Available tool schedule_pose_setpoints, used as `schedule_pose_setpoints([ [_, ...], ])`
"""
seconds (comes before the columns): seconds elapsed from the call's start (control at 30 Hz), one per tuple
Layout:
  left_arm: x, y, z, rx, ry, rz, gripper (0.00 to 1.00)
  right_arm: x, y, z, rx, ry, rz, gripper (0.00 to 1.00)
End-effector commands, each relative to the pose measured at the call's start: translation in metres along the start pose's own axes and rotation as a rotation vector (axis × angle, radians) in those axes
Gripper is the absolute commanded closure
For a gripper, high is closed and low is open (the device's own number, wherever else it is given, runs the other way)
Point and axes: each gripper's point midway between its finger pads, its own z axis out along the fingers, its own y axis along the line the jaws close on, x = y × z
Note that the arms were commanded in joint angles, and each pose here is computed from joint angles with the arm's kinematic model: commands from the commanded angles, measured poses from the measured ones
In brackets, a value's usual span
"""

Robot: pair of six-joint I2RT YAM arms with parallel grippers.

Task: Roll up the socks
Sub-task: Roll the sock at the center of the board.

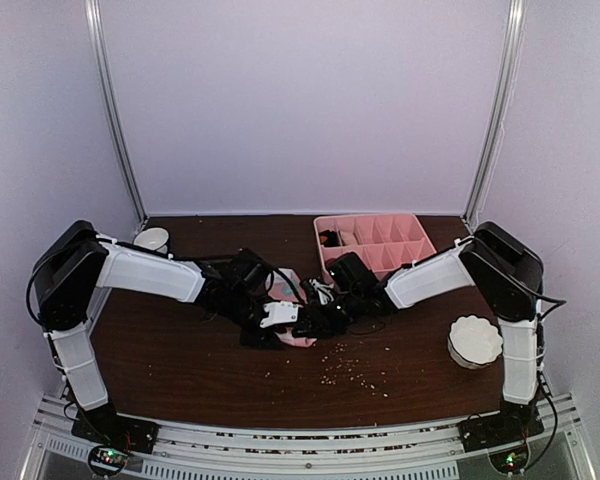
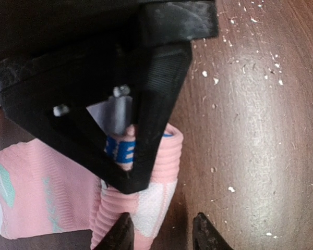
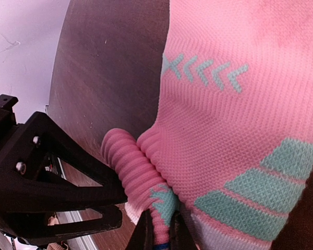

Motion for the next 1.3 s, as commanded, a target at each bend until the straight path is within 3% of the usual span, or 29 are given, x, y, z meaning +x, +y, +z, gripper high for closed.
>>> schedule_pose_setpoints([
  [0.0,-0.002,0.019,0.0,-0.097,-0.002,0.031,0.6,0.059,-0.035,0.014,0.11,0.148,0.11,1.0],
  [0.1,-0.001,0.015,0.002,-0.076,0.0,0.031,0.63,0.058,-0.03,0.015,0.084,0.139,0.119,1.0],
  [0.27,0.012,0.002,0.016,0.018,0.06,0.018,0.86,0.052,-0.02,0.015,0.036,0.115,0.131,1.0],
  [0.4,0.023,-0.014,0.027,0.134,0.108,-0.021,0.91,0.047,-0.023,0.01,0.041,0.084,0.13,0.9],
  [0.57,0.038,-0.038,0.042,0.315,0.158,-0.12,0.91,0.047,-0.042,-0.006,0.122,0.049,0.099,0.77],
  [0.8,0.042,-0.044,0.046,0.439,0.128,-0.254,0.91,0.048,-0.047,-0.038,0.14,-0.039,0.011,0.66],
  [1.07,0.037,-0.048,0.04,0.504,0.113,-0.253,0.89,0.052,-0.049,-0.071,0.236,-0.105,-0.16,0.63],
  [1.2,0.029,-0.047,0.04,0.543,0.101,-0.27,0.89,0.046,-0.044,-0.099,0.373,-0.217,-0.377,0.64],
  [1.23,0.027,-0.047,0.04,0.558,0.1,-0.28,0.89,0.042,-0.039,-0.109,0.419,-0.268,-0.446,0.6],
  [1.27,0.024,-0.046,0.041,0.567,0.096,-0.286,0.89,0.039,-0.035,-0.119,0.484,-0.308,-0.538,0.43],
])
